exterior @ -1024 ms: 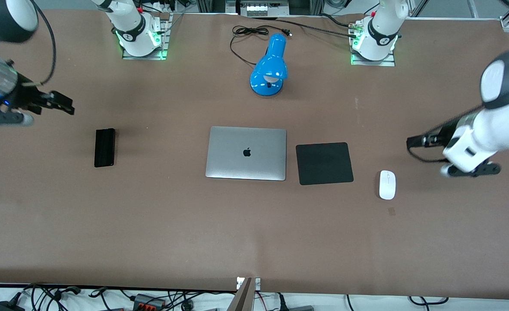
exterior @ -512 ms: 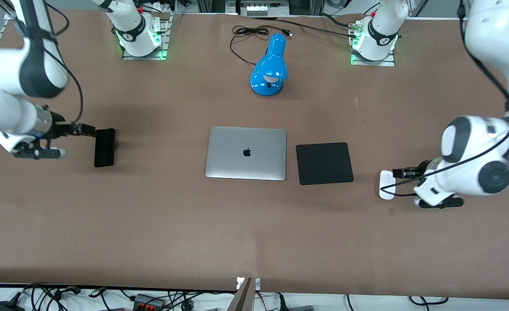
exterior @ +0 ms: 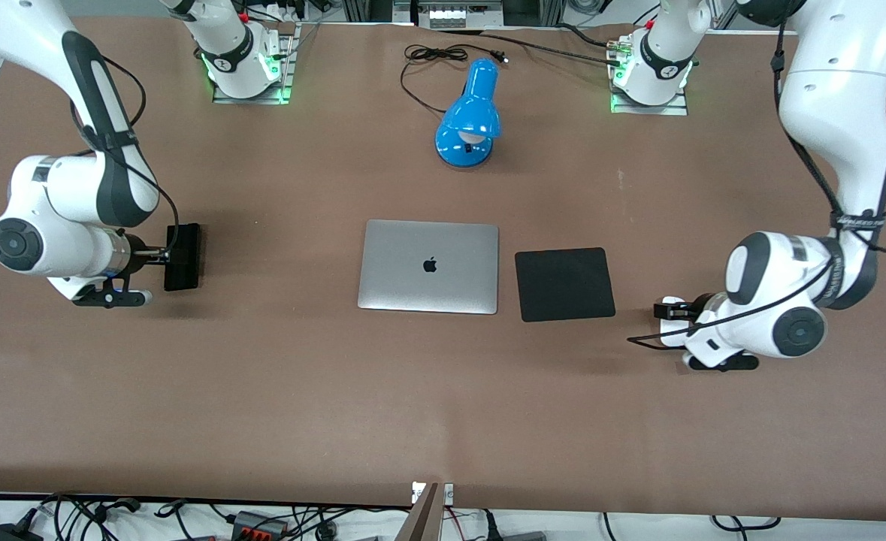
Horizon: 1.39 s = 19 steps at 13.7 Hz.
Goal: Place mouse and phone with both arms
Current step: 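Reach the right gripper to the black phone while the left gripper reaches the mouse, then close the right gripper on the phone while the left gripper grasps the mouse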
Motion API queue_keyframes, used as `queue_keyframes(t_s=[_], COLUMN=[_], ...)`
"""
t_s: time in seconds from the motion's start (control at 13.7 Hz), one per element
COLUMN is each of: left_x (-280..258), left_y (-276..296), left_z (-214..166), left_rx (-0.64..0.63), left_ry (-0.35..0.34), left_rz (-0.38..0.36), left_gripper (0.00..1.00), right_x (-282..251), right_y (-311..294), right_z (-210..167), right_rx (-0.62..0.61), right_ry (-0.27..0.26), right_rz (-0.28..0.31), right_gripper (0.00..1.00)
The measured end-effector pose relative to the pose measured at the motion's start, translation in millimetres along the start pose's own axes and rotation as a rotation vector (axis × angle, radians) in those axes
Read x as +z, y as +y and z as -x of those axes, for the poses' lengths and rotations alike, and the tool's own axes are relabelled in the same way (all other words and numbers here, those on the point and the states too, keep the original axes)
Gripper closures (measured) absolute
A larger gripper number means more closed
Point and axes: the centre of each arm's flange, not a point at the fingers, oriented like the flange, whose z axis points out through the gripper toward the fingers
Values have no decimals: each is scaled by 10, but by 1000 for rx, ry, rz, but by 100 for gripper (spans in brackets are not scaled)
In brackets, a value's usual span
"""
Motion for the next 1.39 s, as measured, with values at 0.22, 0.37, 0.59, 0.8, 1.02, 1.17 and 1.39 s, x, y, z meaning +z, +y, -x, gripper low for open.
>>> queue_keyframes(t_s=[0.22,0.37,0.59,0.8,1.02,1.17,1.39], left_x=[124,121,225,337,354,384,460], left_y=[17,3,-107,-99,-97,-99,-101], left_z=[-64,-70,-103,-132,-135,-138,-152], left_rx=[21,27,57,66,68,68,69], left_ry=[18,21,15,11,10,6,-1], left_rz=[-17,-18,-31,-29,-29,-29,-26], left_gripper=[0,0,0,0,0,0,0], right_x=[288,448,619,698,755,787,857], right_y=[129,131,104,138,191,189,181], right_z=[-40,-29,39,78,100,113,125], right_rx=[-37,-48,-53,-46,-37,-36,-36], right_ry=[11,25,19,5,-5,-12,-25], right_rz=[-8,-9,-12,-16,-21,-22,-24], right_gripper=[0,0,0,0,0,0,0])
